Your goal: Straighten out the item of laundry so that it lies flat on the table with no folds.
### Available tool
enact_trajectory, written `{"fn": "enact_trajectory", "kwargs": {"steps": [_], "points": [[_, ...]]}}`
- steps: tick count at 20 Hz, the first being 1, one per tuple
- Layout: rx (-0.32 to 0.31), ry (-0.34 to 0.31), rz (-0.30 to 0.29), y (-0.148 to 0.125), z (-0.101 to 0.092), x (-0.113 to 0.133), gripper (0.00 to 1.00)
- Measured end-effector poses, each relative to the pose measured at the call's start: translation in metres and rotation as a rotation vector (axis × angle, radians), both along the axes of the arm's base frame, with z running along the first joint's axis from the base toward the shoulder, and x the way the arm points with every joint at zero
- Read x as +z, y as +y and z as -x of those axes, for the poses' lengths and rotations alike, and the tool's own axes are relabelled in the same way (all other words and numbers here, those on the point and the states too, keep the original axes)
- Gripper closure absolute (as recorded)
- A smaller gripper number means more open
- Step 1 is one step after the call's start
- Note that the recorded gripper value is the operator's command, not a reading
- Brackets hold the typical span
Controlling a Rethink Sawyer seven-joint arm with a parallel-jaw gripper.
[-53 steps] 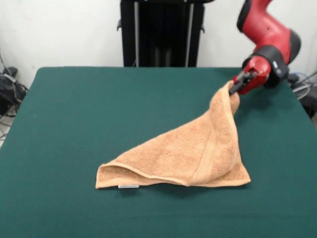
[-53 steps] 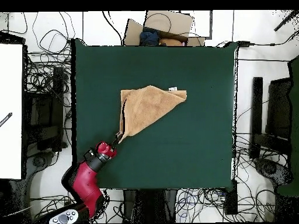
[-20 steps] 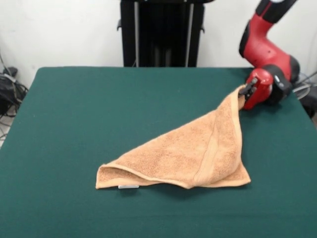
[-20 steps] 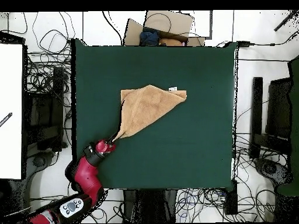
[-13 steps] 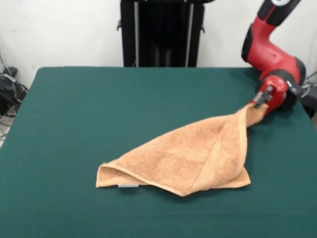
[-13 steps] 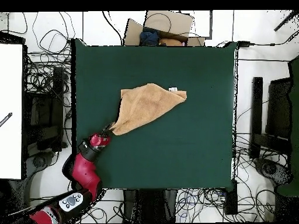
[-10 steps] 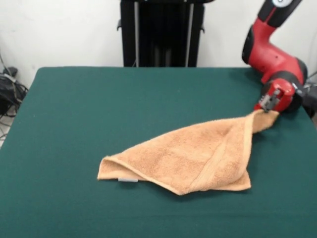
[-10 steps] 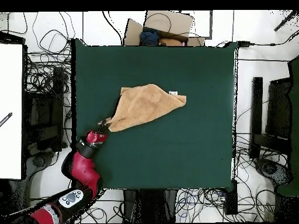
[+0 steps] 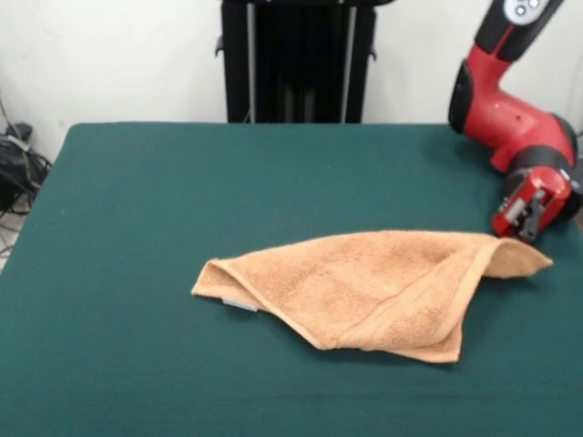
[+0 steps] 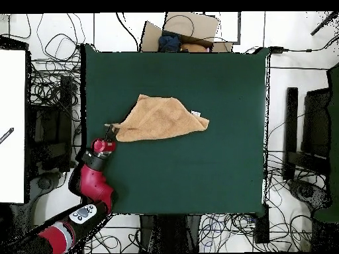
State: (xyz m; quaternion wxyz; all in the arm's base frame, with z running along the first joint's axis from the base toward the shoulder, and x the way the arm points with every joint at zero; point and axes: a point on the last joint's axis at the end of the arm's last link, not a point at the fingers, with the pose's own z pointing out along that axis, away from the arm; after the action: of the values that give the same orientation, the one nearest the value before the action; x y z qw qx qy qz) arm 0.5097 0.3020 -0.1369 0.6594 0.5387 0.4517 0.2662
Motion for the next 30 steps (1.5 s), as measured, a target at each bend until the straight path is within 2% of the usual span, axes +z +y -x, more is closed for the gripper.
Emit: {"fn": "enact_trajectory", "kwargs": {"steps": [7, 10, 13, 15, 17, 20, 26, 30], "points": [[0.034, -0.02, -0.064, 0.024, -0.04, -0.001, 0.0], [0.029, 0.013, -0.039, 0.034, -0.061, -0.001, 0.0], [0.025, 0.065, 0.014, 0.04, -0.072, 0.0, 0.0], [0.028, 0.134, 0.096, 0.048, -0.083, 0.001, 0.0], [0.031, 0.165, 0.137, 0.051, -0.087, 0.001, 0.0], [0.041, 0.245, 0.25, 0.062, -0.1, 0.002, 0.0], [0.05, 0.333, 0.389, 0.08, -0.113, 0.002, 0.0], [0.05, 0.379, 0.448, 0.086, -0.12, 0.001, 0.0]]}}
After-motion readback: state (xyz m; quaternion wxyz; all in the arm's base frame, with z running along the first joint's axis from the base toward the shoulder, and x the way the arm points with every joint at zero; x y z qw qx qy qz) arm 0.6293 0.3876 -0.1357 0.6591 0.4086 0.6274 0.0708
